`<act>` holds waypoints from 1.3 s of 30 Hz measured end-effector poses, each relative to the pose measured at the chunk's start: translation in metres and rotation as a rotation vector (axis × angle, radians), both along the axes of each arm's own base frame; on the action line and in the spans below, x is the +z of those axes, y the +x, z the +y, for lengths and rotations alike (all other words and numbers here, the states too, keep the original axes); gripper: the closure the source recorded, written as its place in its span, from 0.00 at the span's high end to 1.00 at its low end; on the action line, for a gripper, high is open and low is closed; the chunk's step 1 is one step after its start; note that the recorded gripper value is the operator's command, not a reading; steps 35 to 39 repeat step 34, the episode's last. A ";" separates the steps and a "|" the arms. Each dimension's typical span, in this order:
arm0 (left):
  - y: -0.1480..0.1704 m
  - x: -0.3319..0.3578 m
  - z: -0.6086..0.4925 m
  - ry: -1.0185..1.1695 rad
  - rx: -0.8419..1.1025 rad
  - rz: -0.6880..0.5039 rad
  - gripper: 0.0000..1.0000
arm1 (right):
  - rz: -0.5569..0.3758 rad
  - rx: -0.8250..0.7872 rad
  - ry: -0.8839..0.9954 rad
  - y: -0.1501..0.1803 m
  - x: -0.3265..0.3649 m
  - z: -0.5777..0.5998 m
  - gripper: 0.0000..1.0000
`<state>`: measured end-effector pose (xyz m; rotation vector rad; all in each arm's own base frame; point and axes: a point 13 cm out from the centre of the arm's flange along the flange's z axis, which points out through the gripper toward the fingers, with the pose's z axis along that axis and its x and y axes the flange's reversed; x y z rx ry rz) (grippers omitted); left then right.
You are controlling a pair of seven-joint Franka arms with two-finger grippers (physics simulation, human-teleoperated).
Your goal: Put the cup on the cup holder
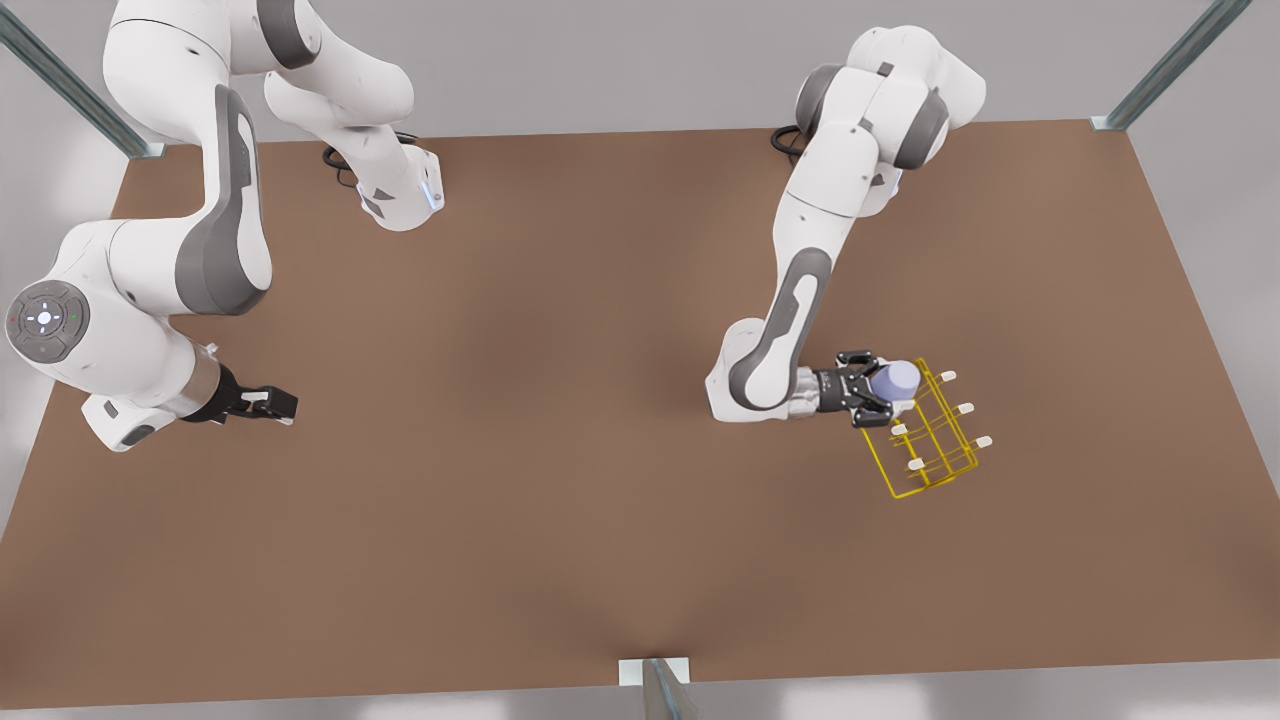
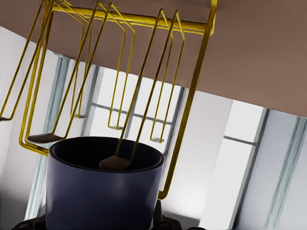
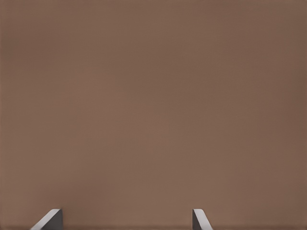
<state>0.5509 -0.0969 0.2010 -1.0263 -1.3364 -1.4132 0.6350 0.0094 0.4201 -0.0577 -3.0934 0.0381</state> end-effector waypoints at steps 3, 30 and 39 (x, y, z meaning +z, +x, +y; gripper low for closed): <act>-0.001 -0.001 -0.003 -0.002 -0.006 -0.006 1.00 | 0.000 0.000 0.000 0.000 0.000 0.000 1.00; -0.038 0.296 0.010 -1.339 0.748 -0.720 1.00 | -0.013 -0.013 0.005 0.003 0.006 -0.007 1.00; -0.030 0.298 -0.001 -1.358 0.729 -0.760 1.00 | 0.005 -0.038 0.022 -0.001 0.003 -0.018 1.00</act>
